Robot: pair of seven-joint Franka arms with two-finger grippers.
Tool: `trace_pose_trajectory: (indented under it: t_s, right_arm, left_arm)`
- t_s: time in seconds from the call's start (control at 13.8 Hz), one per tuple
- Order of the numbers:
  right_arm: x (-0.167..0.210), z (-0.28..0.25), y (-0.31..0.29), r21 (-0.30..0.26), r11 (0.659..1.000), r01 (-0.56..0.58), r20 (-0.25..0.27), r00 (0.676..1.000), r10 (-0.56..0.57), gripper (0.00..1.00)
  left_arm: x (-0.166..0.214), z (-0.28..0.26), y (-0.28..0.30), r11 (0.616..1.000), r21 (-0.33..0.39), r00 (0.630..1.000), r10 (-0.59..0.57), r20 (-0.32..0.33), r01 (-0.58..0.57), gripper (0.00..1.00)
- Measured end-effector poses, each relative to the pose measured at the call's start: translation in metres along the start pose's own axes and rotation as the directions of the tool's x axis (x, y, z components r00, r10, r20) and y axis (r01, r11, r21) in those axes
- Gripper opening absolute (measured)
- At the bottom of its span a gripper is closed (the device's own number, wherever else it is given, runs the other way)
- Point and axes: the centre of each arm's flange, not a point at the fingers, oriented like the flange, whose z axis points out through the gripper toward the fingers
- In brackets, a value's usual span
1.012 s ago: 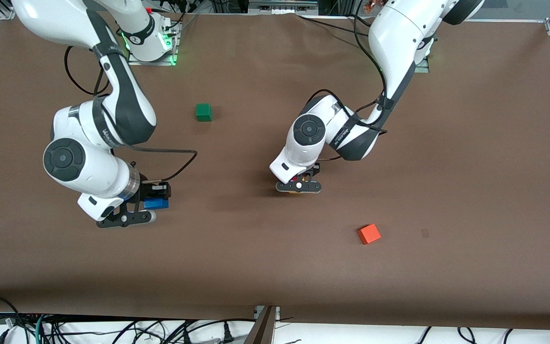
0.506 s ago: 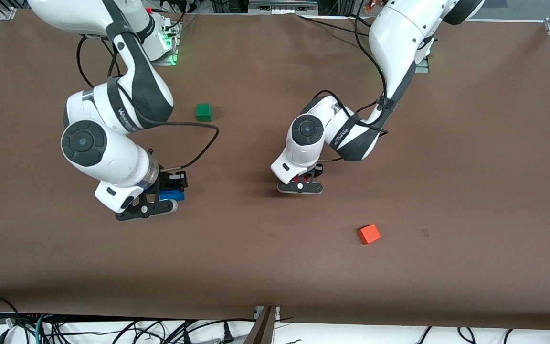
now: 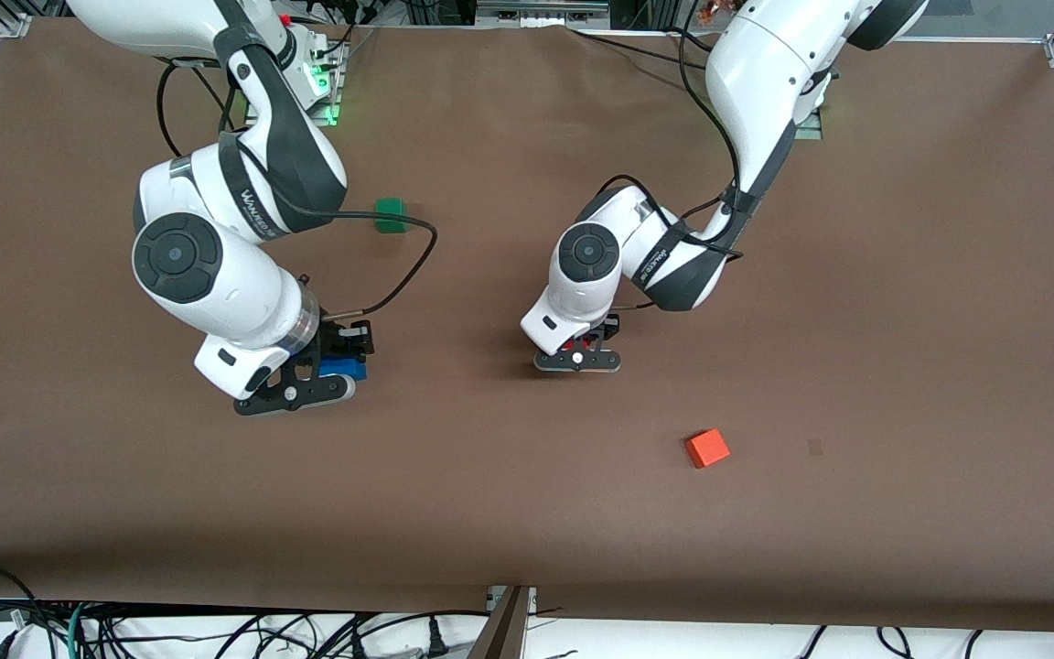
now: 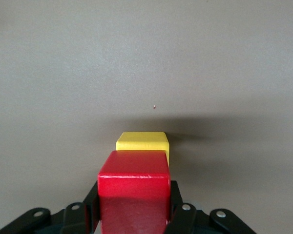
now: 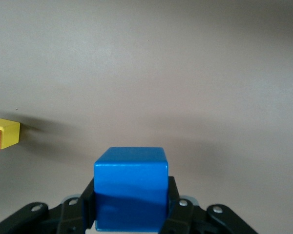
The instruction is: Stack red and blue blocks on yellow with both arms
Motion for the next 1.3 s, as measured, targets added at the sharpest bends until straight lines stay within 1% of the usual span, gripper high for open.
trace_pose_trajectory:
  t_s: [0.29,0.51,0.8,0.94,1.01,1.16,1.3]
  right_arm:
    - [0.0,0.01,-0.008,-0.003,0.998,-0.057,0.013,0.998,0.057,0.55]
    - [-0.002,0.026,-0.029,-0.006,0.996,-0.086,0.025,0.996,0.086,0.55]
    - [-0.003,0.036,-0.047,-0.006,0.996,-0.092,0.024,0.995,0.092,0.55]
    - [-0.003,0.036,-0.048,-0.006,0.996,-0.092,0.022,0.995,0.092,0.55]
    - [-0.003,0.036,-0.048,-0.006,0.996,-0.093,0.022,0.995,0.093,0.55]
    - [-0.003,0.035,-0.048,-0.006,0.996,-0.093,0.021,0.995,0.093,0.55]
    - [-0.003,0.035,-0.048,-0.005,0.995,-0.097,0.02,0.995,0.097,0.55]
  left_arm:
    - [0.004,0.0,-0.003,1.0,0.001,1.0,-0.011,-0.005,0.011,0.56]
    - [0.005,-0.001,-0.002,1.0,-0.001,1.0,-0.011,-0.006,0.011,0.56]
    - [0.006,0.0,0.001,1.0,-0.005,1.0,-0.01,-0.009,0.01,0.57]
    - [0.006,0.002,0.001,1.0,-0.004,1.0,-0.009,-0.006,0.009,0.72]
    - [0.007,-0.001,0.001,1.0,-0.007,1.0,-0.011,-0.012,0.011,0.82]
    - [0.022,-0.023,-0.01,0.999,-0.015,0.999,-0.037,-0.035,0.036,1.0]
    - [0.048,-0.07,-0.047,0.995,-0.017,0.994,-0.094,-0.061,0.093,1.0]
